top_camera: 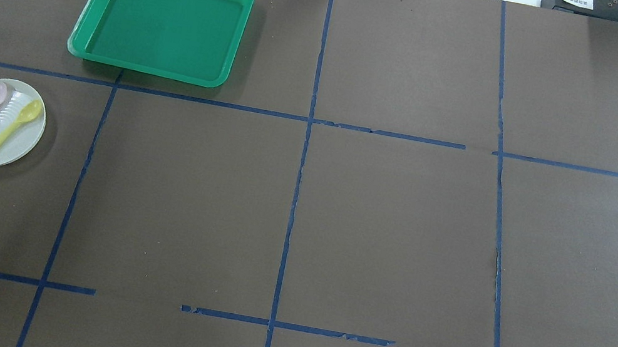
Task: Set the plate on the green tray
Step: 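Move the left gripper down toward the rim of the white plate, then grasp the white plate's rim with the left gripper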
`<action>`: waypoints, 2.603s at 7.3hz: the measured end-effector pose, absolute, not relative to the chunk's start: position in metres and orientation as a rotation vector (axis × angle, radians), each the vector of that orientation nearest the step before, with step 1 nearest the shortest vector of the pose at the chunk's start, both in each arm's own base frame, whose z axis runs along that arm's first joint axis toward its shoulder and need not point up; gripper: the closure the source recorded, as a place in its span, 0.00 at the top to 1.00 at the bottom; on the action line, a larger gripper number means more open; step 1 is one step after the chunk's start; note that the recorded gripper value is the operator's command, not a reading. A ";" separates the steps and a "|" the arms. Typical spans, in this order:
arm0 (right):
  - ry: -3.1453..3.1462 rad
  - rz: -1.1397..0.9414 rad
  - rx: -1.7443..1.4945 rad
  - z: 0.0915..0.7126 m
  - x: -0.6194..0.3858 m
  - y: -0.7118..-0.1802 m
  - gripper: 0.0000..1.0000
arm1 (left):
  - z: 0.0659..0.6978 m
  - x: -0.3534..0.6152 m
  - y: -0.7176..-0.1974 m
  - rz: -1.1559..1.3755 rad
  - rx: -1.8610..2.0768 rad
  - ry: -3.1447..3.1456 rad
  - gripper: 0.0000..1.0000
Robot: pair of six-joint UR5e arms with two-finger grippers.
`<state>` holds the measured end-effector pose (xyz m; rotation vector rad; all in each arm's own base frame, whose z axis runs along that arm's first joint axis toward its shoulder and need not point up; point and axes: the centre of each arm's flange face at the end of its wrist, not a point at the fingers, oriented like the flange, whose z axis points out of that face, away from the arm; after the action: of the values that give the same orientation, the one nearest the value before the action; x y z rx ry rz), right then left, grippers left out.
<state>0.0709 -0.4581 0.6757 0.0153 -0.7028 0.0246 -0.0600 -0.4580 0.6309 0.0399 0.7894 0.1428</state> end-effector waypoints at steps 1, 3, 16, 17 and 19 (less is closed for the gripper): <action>-0.703 0.024 0.016 0.676 0.071 -0.458 1.00 | 0.632 -0.060 -0.458 0.142 0.038 0.790 1.00; -0.703 0.025 0.015 0.676 0.071 -0.458 1.00 | 0.639 -0.060 -0.457 0.129 0.021 0.789 1.00; -0.702 0.025 0.015 0.676 0.071 -0.458 1.00 | 0.660 0.136 -0.476 -0.010 0.088 0.936 1.00; -0.703 0.025 0.015 0.676 0.071 -0.458 1.00 | 0.666 0.151 -0.472 -0.009 0.082 0.950 1.00; -0.703 0.025 0.013 0.676 0.071 -0.458 1.00 | 0.675 0.166 -0.472 -0.014 0.104 0.925 0.82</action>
<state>0.0709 -0.4577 0.6762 0.0134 -0.7028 0.0254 0.1656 -0.4724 0.6754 0.1038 0.9245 -0.0144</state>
